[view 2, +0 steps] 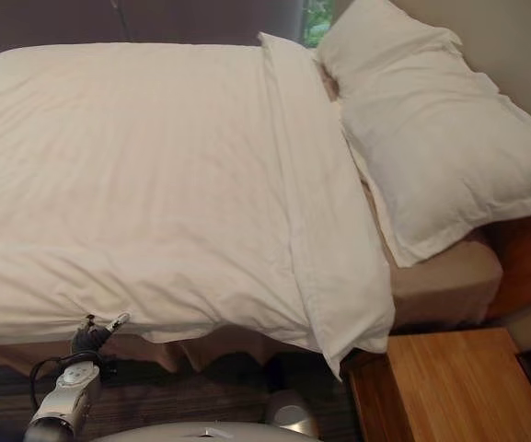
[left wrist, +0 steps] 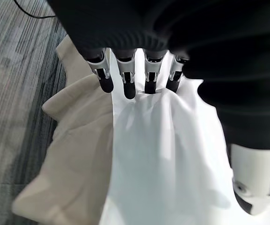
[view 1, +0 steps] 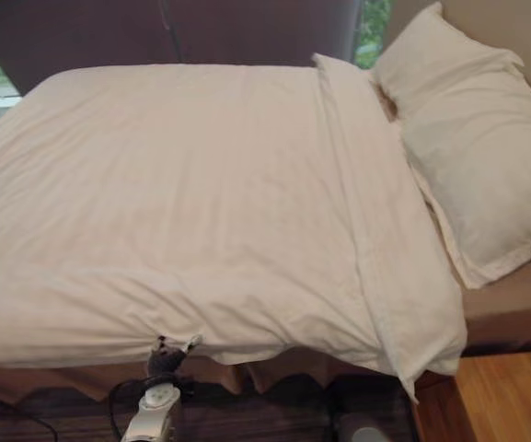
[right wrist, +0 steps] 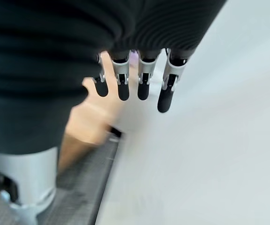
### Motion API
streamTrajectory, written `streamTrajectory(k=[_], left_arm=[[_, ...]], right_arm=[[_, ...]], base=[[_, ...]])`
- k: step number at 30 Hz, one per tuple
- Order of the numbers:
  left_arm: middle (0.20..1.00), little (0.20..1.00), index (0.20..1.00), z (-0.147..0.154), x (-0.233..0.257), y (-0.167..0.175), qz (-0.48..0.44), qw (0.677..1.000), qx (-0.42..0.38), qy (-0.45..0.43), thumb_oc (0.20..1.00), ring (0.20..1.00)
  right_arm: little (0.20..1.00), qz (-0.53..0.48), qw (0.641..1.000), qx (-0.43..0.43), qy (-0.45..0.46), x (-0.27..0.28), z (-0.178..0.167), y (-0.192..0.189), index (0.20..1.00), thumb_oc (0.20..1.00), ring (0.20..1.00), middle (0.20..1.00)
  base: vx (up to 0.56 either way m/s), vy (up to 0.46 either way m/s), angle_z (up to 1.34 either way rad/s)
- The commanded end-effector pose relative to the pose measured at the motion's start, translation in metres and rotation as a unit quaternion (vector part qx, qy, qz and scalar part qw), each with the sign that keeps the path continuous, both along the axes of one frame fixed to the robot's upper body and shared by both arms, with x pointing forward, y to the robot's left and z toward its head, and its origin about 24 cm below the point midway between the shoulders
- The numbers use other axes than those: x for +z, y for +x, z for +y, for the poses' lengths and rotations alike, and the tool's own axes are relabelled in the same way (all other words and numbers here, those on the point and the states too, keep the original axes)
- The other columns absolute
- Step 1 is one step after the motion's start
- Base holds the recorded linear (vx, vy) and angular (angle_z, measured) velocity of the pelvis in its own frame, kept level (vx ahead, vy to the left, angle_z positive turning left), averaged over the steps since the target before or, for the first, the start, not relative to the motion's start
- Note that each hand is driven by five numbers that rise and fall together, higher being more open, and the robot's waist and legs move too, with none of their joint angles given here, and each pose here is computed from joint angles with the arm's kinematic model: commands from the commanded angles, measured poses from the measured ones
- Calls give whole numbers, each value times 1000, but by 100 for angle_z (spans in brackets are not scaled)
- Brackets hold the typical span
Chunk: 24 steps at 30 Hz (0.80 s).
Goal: Making the bed.
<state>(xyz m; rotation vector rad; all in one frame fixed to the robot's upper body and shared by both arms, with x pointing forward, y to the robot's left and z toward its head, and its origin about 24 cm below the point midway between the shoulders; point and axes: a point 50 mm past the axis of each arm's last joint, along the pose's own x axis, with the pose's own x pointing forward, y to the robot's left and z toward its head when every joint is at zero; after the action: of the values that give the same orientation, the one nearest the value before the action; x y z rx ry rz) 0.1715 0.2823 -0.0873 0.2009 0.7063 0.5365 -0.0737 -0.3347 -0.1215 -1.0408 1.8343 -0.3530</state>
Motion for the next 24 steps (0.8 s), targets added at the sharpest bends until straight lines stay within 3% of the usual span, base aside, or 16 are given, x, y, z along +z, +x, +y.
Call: streamTrajectory(k=[1, 2, 3, 4, 8, 9, 10, 11, 12, 13, 16, 18, 19, 20, 22, 24], left_arm=[[1000, 1000, 1000, -27, 16, 33, -70, 995, -72, -22, 1000, 1000], [1000, 1000, 1000, -26, 15, 31, -68, 995, -66, -25, 1000, 1000], [1000, 1000, 1000, -25, 14, 28, -67, 996, -54, -32, 1000, 1000], [1000, 1000, 1000, -25, 14, 28, -66, 996, -55, -32, 1000, 1000], [1000, 1000, 1000, -30, 11, 26, -60, 996, -57, -39, 1000, 1000], [1000, 1000, 1000, -30, 12, 27, -61, 996, -57, -38, 1000, 1000], [1000, 1000, 1000, -32, 12, 27, -62, 995, -64, -44, 1000, 1000], [1000, 1000, 1000, -34, 12, 27, -63, 994, -72, -46, 1000, 1000], [1000, 1000, 1000, -37, 14, 28, -67, 993, -81, -50, 1000, 1000], [1000, 1000, 1000, -36, 14, 29, -68, 993, -81, -50, 1000, 1000], [1000, 1000, 1000, -38, 16, 31, -71, 992, -91, -53, 1000, 1000], [1000, 1000, 1000, -39, 15, 31, -68, 992, -92, -58, 1000, 1000], [1000, 1000, 1000, -38, 16, 31, -69, 992, -91, -57, 1000, 1000], [1000, 1000, 1000, -42, 11, 28, -61, 991, -96, -71, 1000, 1000], [1000, 1000, 1000, -46, 7, 23, -56, 990, -101, -86, 1000, 1000], [1000, 1000, 1000, -50, 3, 19, -50, 988, -106, -99, 1000, 1000]], right_arm=[[1000, -156, 982, 87, -68, 14, -33, 90, 1000, 1000, 1000, 1000], [564, -232, 961, 119, -88, 30, -44, 123, 564, 564, 564, 564], [200, -352, 911, 177, -121, 68, -53, 171, 200, 200, 200, 200], [200, -351, 912, 176, -121, 68, -53, 170, 200, 200, 200, 200], [200, -522, 796, 230, -204, 145, -53, 229, 200, 200, 200, 200], [200, -522, 796, 230, -204, 145, -53, 228, 200, 200, 200, 200], [200, -596, 738, 224, -222, 170, -46, 249, 200, 200, 200, 200], [200, -643, 702, 216, -215, 183, -39, 261, 200, 200, 200, 200], [200, -728, 634, 190, -182, 201, -23, 280, 200, 200, 200, 200], [200, -729, 633, 188, -181, 201, -23, 281, 200, 200, 200, 200], [200, -853, 514, 86, -35, 208, 12, 307, 200, 200, 200, 200], [200, -913, 398, -7, 89, 214, 39, 324, 200, 200, 200, 200], [200, -914, 396, -8, 91, 215, 39, 325, 200, 200, 200, 200], [200, -931, 298, -84, 193, 219, 59, 338, 200, 200, 200, 200], [200, -929, 230, -138, 254, 221, 74, 349, 200, 200, 200, 200], [200, -921, 195, -164, 294, 225, 89, 361, 200, 200, 200, 200]], base=[[0, 0, 0], [0, 0, 0], [-7, -7, -13], [-9, 6, -17], [-2, 3, -2], [0, 0, 0], [0, 0, 0], [23, 14, -9], [8, 5, -14], [-16, -7, -11], [-5, -4, -7], [10, -1, -25], [0, 0, 0], [9, -7, 12], [35, -3, 10], [27, -5, 14]])
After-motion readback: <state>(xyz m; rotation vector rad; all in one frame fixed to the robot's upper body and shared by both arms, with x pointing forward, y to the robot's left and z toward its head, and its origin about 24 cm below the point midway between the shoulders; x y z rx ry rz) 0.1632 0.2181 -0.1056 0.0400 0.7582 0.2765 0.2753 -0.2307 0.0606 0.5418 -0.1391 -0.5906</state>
